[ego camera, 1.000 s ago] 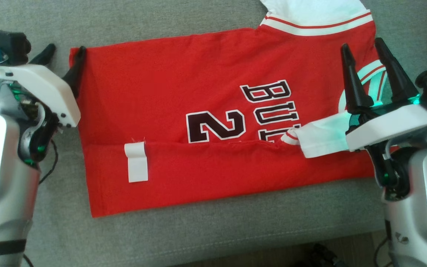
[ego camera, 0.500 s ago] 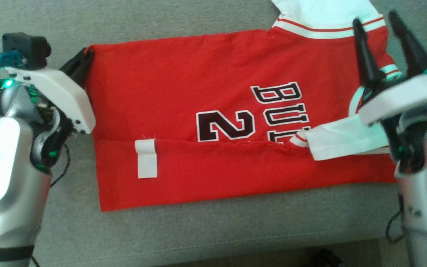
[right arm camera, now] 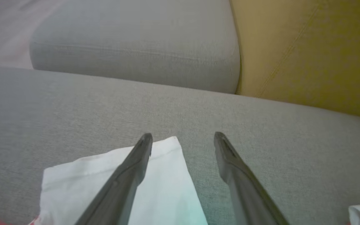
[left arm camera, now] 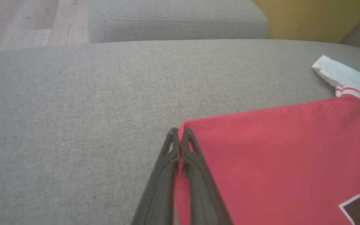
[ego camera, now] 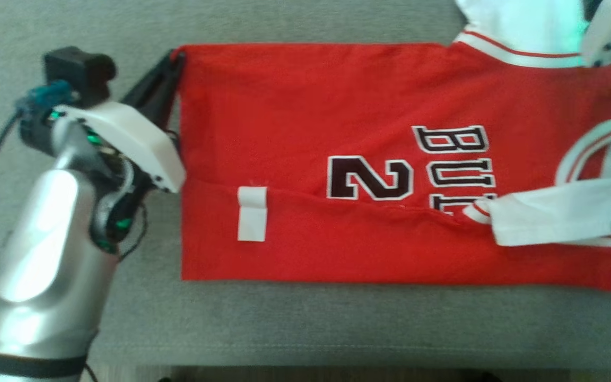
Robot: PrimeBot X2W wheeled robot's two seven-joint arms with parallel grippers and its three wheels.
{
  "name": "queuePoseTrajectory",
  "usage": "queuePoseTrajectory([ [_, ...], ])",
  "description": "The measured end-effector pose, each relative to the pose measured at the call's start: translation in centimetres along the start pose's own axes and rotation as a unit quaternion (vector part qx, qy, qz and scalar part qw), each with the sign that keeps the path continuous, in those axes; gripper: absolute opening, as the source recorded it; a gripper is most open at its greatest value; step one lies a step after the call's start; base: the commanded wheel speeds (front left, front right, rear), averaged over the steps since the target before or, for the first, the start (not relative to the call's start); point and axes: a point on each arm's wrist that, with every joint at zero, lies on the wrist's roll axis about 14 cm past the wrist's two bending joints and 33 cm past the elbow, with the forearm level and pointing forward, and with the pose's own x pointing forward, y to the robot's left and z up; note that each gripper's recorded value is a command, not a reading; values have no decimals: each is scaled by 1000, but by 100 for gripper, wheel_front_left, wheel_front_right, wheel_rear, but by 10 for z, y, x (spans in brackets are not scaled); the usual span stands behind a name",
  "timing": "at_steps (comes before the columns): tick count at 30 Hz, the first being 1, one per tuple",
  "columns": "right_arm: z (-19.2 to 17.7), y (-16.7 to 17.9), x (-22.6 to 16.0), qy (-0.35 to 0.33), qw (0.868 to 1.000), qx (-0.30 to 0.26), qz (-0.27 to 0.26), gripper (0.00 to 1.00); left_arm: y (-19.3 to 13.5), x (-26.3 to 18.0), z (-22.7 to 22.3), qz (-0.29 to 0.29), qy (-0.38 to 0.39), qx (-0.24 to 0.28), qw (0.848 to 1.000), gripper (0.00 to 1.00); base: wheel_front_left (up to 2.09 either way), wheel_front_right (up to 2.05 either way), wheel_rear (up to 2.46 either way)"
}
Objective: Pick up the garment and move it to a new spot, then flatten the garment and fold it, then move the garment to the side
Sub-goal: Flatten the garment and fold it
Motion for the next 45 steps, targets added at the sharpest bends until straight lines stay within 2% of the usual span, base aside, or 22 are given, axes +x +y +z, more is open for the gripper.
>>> queuePoseTrajectory([
  [10, -39, 10, 42, 126, 992, 9, 2, 100, 5, -8, -19, 19, 7, -23, 1000, 0, 0, 0, 0],
  [16, -42, 9, 49, 172, 985, 15, 0, 100, 3, -4, -21, 16, 5, -24, 1000, 0, 0, 0, 0],
  [18, -44, 8, 46, 192, 981, 15, 0, 49, 2, -3, -20, 14, 3, -23, 1000, 0, 0, 0, 0],
  [20, -45, 8, 44, 203, 979, 15, 2, 22, 2, -2, -20, 14, 2, -23, 1000, 0, 0, 0, 0],
  [21, -45, 8, 43, 206, 978, 15, 3, 0, 2, -1, -21, 13, 4, -23, 1000, 0, 0, 0, 0],
  [25, -42, 7, 41, 191, 981, 17, 4, 0, 0, 0, -20, 10, 2, -26, 1000, 0, 0, 0, 0],
  [30, -33, -1, 37, 122, 992, 23, -3, 0, -2, 5, -12, 6, -14, -22, 1000, 0, 0, 0, 0],
  [35, -2, -2, 25, 39, 999, 28, 1, 0, 0, 6, 7, 10, -40, -14, 999, 0, 0, 0, 0],
  [40, 29, -4, 0, -36, 999, 30, 10, 0, -9, 5, 27, 2, -68, -7, 998, 0, 0, 0, 0],
  [45, 29, -7, -29, -73, 997, 24, 15, 0, -11, -2, 44, 2, -93, -1, 996, 0, 0, 0, 0],
])
